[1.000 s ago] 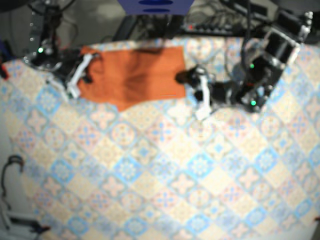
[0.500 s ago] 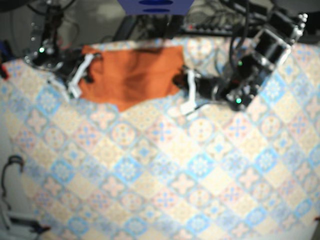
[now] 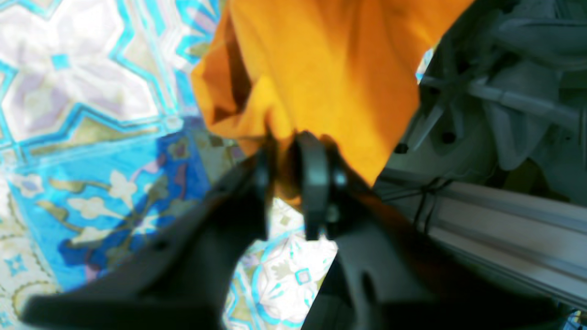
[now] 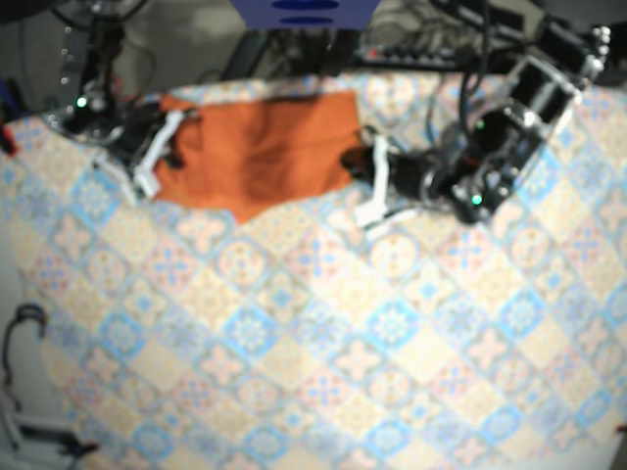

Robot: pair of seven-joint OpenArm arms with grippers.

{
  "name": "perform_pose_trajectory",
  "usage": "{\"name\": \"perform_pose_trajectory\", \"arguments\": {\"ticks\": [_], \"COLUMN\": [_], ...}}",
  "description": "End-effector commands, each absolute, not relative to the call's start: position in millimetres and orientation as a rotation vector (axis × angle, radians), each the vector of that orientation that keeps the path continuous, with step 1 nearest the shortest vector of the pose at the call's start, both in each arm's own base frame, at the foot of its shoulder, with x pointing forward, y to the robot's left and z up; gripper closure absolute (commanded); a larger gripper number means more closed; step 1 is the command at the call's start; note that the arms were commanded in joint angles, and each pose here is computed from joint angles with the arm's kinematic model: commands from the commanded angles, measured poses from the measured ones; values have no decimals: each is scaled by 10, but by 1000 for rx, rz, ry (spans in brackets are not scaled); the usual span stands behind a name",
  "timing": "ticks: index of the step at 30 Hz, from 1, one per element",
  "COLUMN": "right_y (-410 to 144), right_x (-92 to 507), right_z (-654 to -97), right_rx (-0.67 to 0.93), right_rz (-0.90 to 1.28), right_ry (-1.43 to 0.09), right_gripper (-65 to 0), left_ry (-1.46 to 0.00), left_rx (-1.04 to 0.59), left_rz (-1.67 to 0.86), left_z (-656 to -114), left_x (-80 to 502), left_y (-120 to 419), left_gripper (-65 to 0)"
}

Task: Fold the T-shirt properly
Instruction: 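Grasp both ends of the folded orange shirt with both grippers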

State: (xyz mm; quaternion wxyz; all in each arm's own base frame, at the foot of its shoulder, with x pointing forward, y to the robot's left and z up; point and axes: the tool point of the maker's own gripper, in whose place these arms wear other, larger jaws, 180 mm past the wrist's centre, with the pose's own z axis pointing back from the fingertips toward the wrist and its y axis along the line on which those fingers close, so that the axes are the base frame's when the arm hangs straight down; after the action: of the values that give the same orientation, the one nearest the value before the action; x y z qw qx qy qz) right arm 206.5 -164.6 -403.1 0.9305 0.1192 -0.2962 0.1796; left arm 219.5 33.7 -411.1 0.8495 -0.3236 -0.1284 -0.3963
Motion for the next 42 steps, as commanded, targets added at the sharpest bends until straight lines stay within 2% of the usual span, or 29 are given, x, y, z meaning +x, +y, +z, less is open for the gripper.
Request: {"name": "perform_pose_trajectory", "arguments": {"ticks": [1,6,8,10,12,18,20,27,37,42], "right_y": [-1658,-1658,-1658,-1658,-1658,-1658,-1658,-1663,-1663,-1663], "right_x": [2129,2129,2129,2129,2129,2129,2129,2119,2119,2119], "right_z": [-3946,-3946,-3946,-3946,-3946,-3946,-3946,-3968,-3968,-3968], "right_rx": [243,243,243,243,243,243,243,245,245,245], "right_rz": [378,378,378,378,378,378,378,374,374,374], "right_ry": [-642,-642,-642,-642,-642,-642,-642,-635,-635,-635], "right_gripper": [-16,-16,-16,-16,-16,-16,-16,-16,-16,-15], "left_ry": [-309,-305,-303,-306,-310,-353,-377,-402,-196,-147], "left_rx": [-691,-685,-679,-683,-687,-727,-739,-746,-728,-699], "left_rz": [-839,-823,-806,-805,-808,-839,-866,-899,-854,-809], "left_z": [-4007,-4017,-4024,-4012,-3998,-3854,-3763,-3677,-4232,-4395], "left_x": [2295,2300,2311,2313,2313,2312,2299,2276,1953,1935], "left_y": [328,335,348,338,321,125,62,-6,110,247], "left_gripper": [-174,-313,-341,-342,-307,-105,-67,-55,-50,-49]}}
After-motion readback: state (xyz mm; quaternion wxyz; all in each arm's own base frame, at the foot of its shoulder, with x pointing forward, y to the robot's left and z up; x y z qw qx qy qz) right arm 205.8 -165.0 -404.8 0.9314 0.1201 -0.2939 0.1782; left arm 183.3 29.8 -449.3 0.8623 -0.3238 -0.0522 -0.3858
